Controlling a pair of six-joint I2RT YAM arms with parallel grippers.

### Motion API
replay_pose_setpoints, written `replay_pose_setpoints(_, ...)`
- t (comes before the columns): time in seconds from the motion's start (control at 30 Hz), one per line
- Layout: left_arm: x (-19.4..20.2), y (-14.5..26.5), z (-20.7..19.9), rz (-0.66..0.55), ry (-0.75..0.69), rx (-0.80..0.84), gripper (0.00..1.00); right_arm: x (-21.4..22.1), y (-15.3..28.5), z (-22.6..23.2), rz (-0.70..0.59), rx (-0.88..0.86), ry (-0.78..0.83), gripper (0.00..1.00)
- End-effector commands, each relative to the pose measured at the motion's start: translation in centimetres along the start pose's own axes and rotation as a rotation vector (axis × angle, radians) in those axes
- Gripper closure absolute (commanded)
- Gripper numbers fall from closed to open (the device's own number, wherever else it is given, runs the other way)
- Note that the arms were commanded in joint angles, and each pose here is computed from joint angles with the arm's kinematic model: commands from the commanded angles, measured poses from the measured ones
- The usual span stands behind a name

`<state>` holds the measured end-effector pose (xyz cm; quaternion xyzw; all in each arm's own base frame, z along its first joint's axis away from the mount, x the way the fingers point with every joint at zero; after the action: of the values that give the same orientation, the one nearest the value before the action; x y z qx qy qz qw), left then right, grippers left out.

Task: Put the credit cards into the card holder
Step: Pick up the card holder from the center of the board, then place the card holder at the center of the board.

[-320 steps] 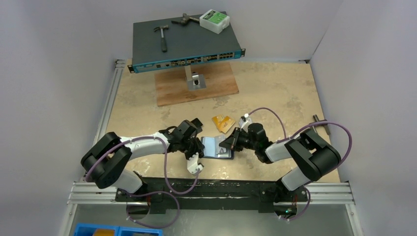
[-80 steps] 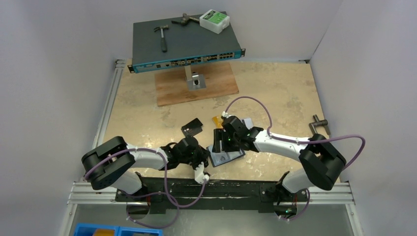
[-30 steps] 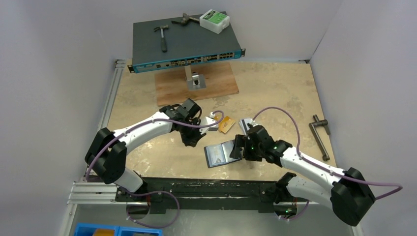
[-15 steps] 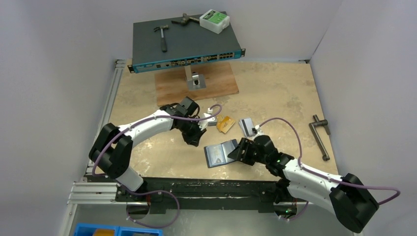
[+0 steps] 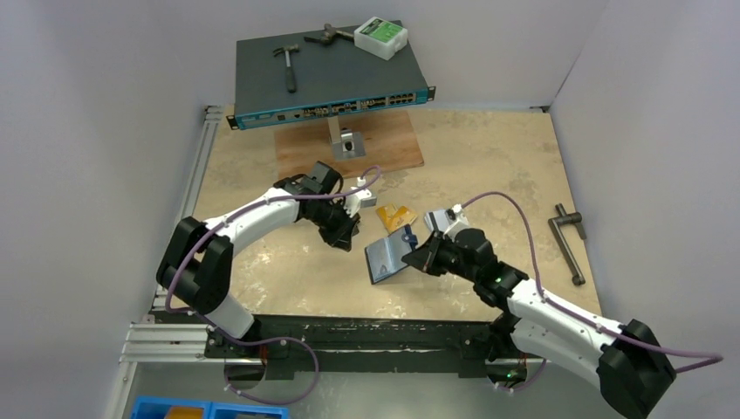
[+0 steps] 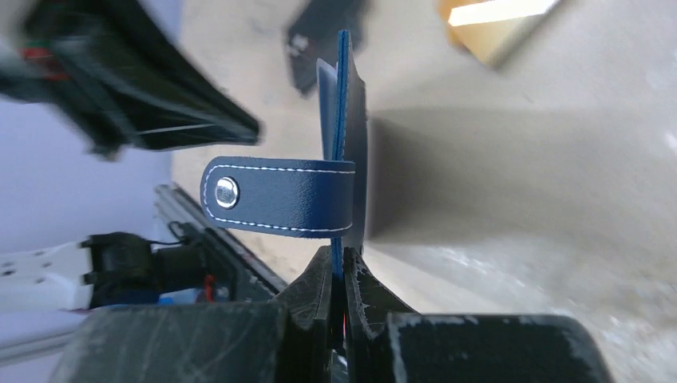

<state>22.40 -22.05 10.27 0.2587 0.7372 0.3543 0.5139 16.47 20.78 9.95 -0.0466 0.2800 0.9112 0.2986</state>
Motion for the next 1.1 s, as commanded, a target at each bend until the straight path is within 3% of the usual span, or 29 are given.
replay_pose_setpoints(0.0, -2.4, 1.9, 1.8, -0.125, 0.057, -0.042, 0.94, -1.6, 1.9, 7.2, 0.003, -0.191, 0.143, 1.00)
replay_pose_setpoints(0.23, -2.6, 3.8, 6.1, -0.249, 0.223, -0.163, 0.94, -0.9, 5.5, 13.1, 0.091, -0.414, 0.250, 1.00)
replay_pose_setpoints(0.33, -3.1, 3.6, 5.2, -0.326, 0.274, -0.056, 0.94, -0.8, 6.8, 15.4, 0.120, -0.499, 0.283, 1.00)
replay_pose_setpoints(0.5, -4.2, 3.4, 1.2, -0.448, 0.319, 0.250, 0.95, -1.6, 8.1, 17.7, 0.055, -0.601, 0.252, 1.00)
replay_pose_setpoints(0.77, -6.4, 8.2, -3.8, -0.604, 0.174, 0.401, 0.96, -3.8, 4.7, 16.8, -0.067, -0.533, 0.152, 1.00)
replay_pose_setpoints(1.07, -5.6, 8.0, -4.3, -0.574, 0.178, 0.367, 0.98, -3.1, 1.3, 14.4, -0.020, -0.428, 0.123, 1.00)
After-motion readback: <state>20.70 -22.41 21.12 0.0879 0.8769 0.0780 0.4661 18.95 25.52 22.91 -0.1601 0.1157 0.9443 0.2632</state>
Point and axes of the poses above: each gripper's point midway between its finger pads, its own y axis back along the fingers, its own z axis along the line the jaws close on, x = y × z, the point moved 3 cm from there along y, back along the fingers, and after that the axes turned 14 degrees about -y, right-handed, at the moved point
